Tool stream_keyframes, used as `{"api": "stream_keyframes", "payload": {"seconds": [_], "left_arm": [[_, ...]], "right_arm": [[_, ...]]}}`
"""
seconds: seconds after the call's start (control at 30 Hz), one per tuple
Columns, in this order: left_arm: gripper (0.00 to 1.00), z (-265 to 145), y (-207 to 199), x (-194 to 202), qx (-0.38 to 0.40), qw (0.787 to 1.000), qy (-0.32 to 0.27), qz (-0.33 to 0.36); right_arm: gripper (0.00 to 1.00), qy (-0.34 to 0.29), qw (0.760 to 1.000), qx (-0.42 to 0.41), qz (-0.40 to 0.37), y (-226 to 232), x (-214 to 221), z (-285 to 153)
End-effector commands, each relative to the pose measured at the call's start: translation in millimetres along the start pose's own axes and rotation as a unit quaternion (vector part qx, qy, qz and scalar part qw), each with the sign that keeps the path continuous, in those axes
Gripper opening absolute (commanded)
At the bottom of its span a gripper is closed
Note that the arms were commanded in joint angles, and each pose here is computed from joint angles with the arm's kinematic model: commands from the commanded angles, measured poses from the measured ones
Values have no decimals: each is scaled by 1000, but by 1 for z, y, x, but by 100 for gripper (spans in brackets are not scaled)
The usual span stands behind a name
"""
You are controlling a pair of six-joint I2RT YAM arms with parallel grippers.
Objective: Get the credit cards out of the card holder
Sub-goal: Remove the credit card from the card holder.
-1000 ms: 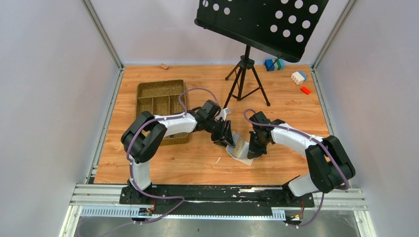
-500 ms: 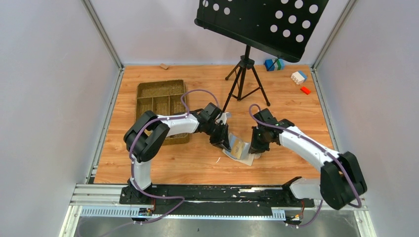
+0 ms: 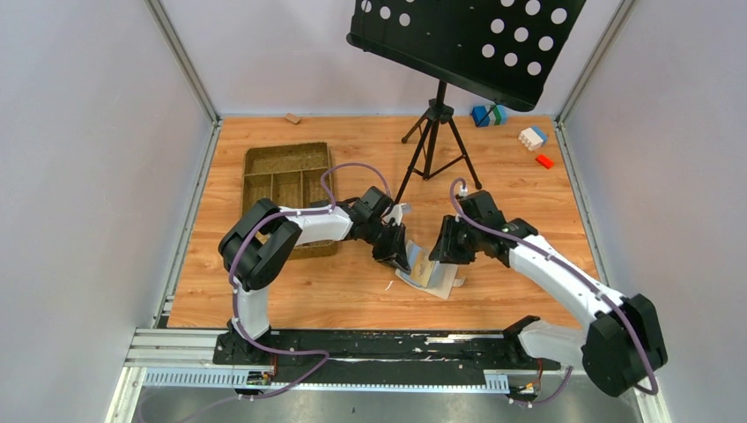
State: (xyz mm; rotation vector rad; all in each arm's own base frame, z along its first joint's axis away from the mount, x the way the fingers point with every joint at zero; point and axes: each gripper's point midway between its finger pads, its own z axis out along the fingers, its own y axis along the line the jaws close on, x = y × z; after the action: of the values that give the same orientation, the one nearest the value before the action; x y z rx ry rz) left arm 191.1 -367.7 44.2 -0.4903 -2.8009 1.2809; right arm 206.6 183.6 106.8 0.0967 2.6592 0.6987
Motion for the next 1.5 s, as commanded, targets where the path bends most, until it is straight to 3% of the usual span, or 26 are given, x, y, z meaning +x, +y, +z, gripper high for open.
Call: {"api": "stream_keyframes", "payload": {"seconds": [0.0,0.03,0.07,0.27,0.43,0.57,0.8,1.07,1.23,1.37,1.47], "left_arm": [[9,-8,-6,1,-1,1000,-8,19],[9,-8,-6,1,-1,1000,-7,19],[9,-8,-6,1,0,1000,-7,19],[12,-6,-7,-1,5,1000,-9,16],[28,-3,-13,-5,23,1000,-12,17],[34,1,-16,-7,35,999,-8,15],[32,9,-15,-10,43,999,3,10],[40,17,-13,-5,64,998,14,0],[32,22,-16,-5,88,996,12,-18],[4,23,-14,-8,86,996,-11,-17],[0,20,-17,-8,93,995,-11,-20]], "right_arm": [[25,30,999,-9,13,0,6,25],[15,45,999,18,21,-11,11,32],[10,55,997,44,30,-23,13,37],[0,112,989,61,70,-56,32,63],[0,127,989,44,68,-56,38,70],[1,126,989,31,64,-52,37,71],[2,125,990,20,62,-45,33,70],[4,124,990,3,63,-40,35,67],[3,113,991,-6,73,-37,32,70],[2,113,991,6,75,-39,29,69],[4,92,994,-1,66,-33,21,57]]}}
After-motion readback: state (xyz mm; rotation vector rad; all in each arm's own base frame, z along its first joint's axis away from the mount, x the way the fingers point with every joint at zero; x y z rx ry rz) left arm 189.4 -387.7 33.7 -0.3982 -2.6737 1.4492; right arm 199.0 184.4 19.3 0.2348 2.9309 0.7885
